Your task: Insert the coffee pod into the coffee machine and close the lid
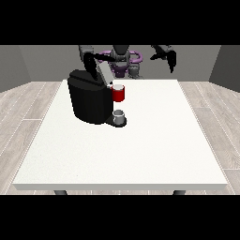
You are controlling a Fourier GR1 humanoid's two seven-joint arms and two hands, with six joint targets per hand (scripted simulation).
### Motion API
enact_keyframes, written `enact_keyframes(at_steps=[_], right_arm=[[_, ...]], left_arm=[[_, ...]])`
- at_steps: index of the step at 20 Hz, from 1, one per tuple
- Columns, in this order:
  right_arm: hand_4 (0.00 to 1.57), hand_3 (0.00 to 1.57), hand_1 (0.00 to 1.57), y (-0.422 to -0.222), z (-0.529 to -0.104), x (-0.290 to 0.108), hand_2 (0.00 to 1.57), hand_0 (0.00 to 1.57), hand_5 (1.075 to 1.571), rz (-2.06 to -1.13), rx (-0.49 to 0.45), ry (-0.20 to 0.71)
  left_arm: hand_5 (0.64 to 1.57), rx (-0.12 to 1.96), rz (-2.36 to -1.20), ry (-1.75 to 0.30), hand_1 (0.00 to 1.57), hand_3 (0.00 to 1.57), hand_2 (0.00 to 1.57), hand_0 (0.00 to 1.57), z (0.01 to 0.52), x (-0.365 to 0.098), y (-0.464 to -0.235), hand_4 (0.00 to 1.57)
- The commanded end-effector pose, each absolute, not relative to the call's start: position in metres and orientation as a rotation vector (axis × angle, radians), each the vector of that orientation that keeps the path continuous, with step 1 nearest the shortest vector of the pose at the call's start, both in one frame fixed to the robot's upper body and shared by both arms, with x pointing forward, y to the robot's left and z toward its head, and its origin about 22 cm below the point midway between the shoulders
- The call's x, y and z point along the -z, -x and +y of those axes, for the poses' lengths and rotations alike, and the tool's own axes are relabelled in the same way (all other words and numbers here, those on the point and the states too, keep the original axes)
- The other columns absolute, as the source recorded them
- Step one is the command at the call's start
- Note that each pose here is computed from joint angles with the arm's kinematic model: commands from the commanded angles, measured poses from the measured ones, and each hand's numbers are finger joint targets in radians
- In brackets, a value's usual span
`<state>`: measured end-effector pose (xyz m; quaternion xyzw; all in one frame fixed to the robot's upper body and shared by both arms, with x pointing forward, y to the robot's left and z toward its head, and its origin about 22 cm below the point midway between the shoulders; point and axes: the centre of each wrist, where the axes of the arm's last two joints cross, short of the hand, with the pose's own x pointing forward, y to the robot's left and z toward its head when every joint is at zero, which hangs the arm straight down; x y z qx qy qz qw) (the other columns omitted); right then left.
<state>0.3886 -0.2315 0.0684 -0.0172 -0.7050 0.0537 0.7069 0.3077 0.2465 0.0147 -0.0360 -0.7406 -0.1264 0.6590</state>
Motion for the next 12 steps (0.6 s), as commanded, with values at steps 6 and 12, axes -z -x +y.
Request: enact_keyframes(at_steps=[6, 12], right_arm=[[0.16, 0.0, 0.0, -0.402, -0.231, -0.084, 0.0, 0.0, 1.571, -1.65, -0.204, 0.023], [0.12, 0.0, 0.0, -0.419, -0.202, -0.126, 0.0, 0.0, 1.571, -1.664, -0.316, 0.065]], left_arm=[[1.571, 0.296, -1.726, 0.003, 0.0, 0.0, 0.0, 0.0, 0.267, -0.031, -0.305, 0.35], [1.571, 0.304, -1.682, 0.014, 0.0, 0.0, 0.0, 0.0, 0.238, -0.033, -0.305, 0.36]])
